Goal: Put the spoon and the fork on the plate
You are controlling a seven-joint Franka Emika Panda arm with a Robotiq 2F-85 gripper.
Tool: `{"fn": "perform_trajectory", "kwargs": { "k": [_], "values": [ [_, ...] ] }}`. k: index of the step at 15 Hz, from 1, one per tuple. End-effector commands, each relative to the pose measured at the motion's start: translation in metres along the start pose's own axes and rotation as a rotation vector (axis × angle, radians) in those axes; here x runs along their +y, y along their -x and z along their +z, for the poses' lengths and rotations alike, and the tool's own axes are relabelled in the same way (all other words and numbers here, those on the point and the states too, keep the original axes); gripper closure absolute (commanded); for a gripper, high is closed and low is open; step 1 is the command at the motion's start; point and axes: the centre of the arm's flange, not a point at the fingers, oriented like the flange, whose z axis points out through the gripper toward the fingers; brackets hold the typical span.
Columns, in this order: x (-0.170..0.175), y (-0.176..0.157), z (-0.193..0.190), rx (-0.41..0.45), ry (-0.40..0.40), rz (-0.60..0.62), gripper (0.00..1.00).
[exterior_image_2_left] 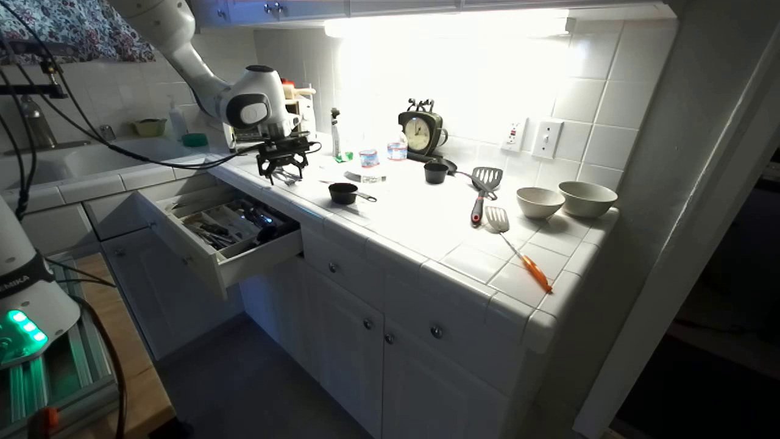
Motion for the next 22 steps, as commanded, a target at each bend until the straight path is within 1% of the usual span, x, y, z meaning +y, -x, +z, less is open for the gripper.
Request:
{"fn": "perform_trajectory", "kwargs": {
  "k": [1, 5, 12, 14, 18, 22],
  "values": [
    [0.009, -0.008, 0.004, -0.068, -0.064, 0.018, 0.0],
    [0.009, -0.009, 0.003, -0.11, -0.11, 0.028, 0.0],
    [0.003, -0.007, 0.002, -0.148, -0.148, 0.011, 0.0],
    [0.005, -0.009, -0.001, -0.14, -0.12, 0.014, 0.0],
    [0.007, -0.023, -0.012, -0.077, -0.062, 0.001, 0.0],
    [0.001, -0.04, -0.009, -0.054, -0.051, -0.025, 0.0]
  ]
}}
